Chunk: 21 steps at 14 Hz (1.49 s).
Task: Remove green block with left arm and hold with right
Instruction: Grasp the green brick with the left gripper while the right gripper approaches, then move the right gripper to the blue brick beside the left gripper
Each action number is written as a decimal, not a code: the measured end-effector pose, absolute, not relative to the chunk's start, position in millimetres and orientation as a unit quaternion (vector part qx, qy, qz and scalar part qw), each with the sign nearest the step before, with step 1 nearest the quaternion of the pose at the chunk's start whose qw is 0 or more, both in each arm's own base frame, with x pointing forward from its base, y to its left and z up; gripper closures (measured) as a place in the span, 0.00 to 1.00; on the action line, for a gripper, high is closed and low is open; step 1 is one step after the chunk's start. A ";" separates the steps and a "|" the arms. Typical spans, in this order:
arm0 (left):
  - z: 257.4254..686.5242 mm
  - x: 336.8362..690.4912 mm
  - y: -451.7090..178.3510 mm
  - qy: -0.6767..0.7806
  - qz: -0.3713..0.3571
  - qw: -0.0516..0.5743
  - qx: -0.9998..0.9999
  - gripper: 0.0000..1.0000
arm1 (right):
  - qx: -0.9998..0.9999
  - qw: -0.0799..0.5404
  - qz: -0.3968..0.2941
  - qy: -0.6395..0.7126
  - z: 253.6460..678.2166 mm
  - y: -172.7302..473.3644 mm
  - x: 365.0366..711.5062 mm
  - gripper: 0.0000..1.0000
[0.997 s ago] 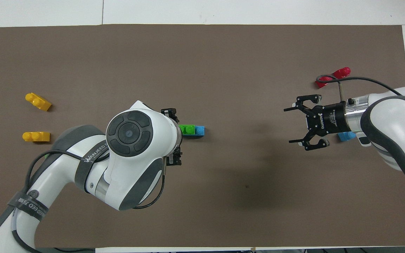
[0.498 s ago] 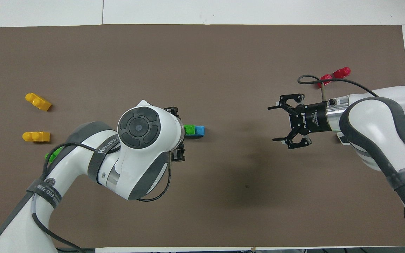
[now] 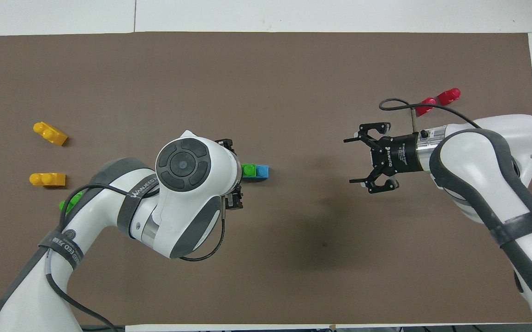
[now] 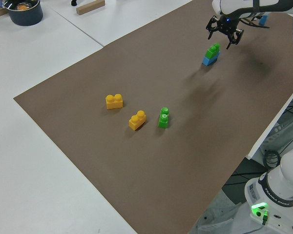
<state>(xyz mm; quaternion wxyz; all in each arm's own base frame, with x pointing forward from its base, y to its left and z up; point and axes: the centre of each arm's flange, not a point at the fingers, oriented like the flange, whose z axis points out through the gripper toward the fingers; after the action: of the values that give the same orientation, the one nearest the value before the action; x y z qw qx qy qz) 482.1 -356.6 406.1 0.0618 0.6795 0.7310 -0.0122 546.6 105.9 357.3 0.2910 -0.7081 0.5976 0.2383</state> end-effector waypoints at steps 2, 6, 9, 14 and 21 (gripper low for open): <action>400.8 485.2 -354.8 0.731 -0.007 0.060 0.680 0.00 | -0.705 0.295 0.235 0.601 357.9 105.2 547.8 0.00; 391.8 491.1 -353.3 0.734 -0.005 0.060 0.676 0.00 | -0.703 0.295 0.234 0.603 355.9 104.4 547.1 0.00; 387.3 496.3 -352.7 0.737 -0.002 0.062 0.673 0.00 | -0.691 0.305 0.239 0.610 352.9 109.3 546.4 0.00; 386.8 498.1 -352.1 0.740 -0.002 0.062 0.670 0.00 | -0.673 0.306 0.263 0.620 313.6 138.5 544.8 0.00; 360.3 506.9 -356.7 0.747 0.020 0.058 0.662 0.00 | -0.667 0.320 0.282 0.610 291.7 204.2 541.5 0.00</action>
<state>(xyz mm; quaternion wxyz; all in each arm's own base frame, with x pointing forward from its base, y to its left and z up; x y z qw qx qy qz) 506.9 -356.7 360.3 0.0577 0.6619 0.7471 0.0199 541.5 204.2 291.7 0.3199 -0.6674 0.6105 0.2821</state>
